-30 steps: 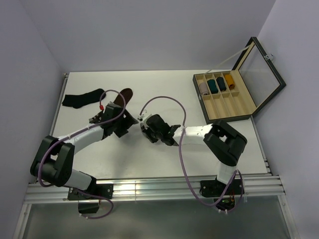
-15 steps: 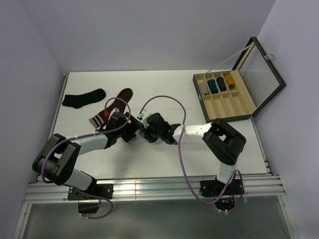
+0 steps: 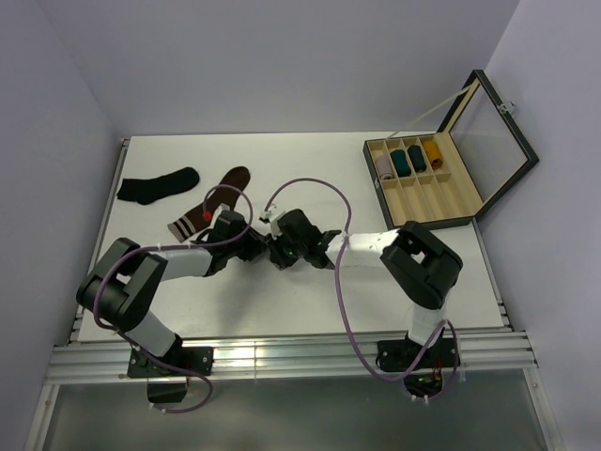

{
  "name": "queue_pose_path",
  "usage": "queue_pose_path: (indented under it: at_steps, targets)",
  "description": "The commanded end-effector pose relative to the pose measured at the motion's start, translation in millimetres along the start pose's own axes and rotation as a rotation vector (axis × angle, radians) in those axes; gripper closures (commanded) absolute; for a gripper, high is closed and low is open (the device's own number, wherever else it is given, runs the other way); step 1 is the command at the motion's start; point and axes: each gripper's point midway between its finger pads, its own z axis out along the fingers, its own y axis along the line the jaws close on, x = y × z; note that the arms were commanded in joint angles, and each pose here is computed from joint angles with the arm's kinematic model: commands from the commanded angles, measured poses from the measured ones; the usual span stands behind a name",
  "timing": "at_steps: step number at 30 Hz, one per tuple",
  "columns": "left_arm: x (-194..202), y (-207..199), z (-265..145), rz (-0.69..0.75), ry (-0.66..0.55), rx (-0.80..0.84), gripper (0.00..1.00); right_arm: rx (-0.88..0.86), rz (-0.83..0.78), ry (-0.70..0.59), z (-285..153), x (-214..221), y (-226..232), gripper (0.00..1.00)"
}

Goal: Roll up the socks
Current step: Roll the sock at the center of the board.

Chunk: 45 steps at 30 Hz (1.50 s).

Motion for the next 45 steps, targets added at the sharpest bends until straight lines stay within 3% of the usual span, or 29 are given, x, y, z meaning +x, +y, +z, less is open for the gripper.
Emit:
queue_pose_path:
  at_steps: [1, 3, 4, 6, 7, 10, 13, 21, 37, 45]
  targets:
    - [17.3, 31.5, 4.2, 0.036, 0.052, -0.131, 0.75, -0.040, 0.065, 0.261, -3.8, 76.8, 7.7, 1.00]
    - [18.9, 36.9, 4.2, 0.042, 0.060, -0.152, 0.89, -0.026, 0.059, 0.240, -5.2, 69.4, 5.9, 0.94]
    - [18.8, 37.2, 4.6, 0.051, 0.062, -0.157, 0.94, 0.003, 0.044, 0.218, -8.0, 62.0, 2.2, 0.78]
    - [19.5, 40.8, 4.1, 0.065, 0.068, -0.175, 1.00, 0.037, 0.005, 0.190, -11.2, 53.3, -0.3, 0.65]
    - [19.0, 40.0, 4.0, 0.080, 0.070, -0.176, 1.00, 0.063, -0.020, 0.161, -13.9, 44.7, 0.4, 0.54]
    - [19.4, 40.3, 2.3, 0.112, 0.082, -0.192, 1.00, 0.081, -0.063, 0.104, -18.6, 27.8, 2.8, 0.39]
    - [18.4, 40.3, 1.0, 0.134, 0.086, -0.198, 1.00, 0.125, -0.105, 0.065, -21.3, 16.1, -2.6, 0.34]
    - [18.5, 38.8, 1.4, 0.165, 0.101, -0.222, 1.00, 0.175, -0.191, 0.065, -16.5, 12.3, -5.7, 0.32]
    - [25.3, 37.7, 3.4, 0.151, 0.115, -0.213, 1.00, 0.196, -0.117, -0.118, 4.8, -15.5, -4.9, 0.33]
    - [27.2, 42.4, 2.8, 0.144, 0.118, -0.226, 1.00, 0.200, -0.097, -0.143, 12.0, -10.9, -7.3, 0.40]
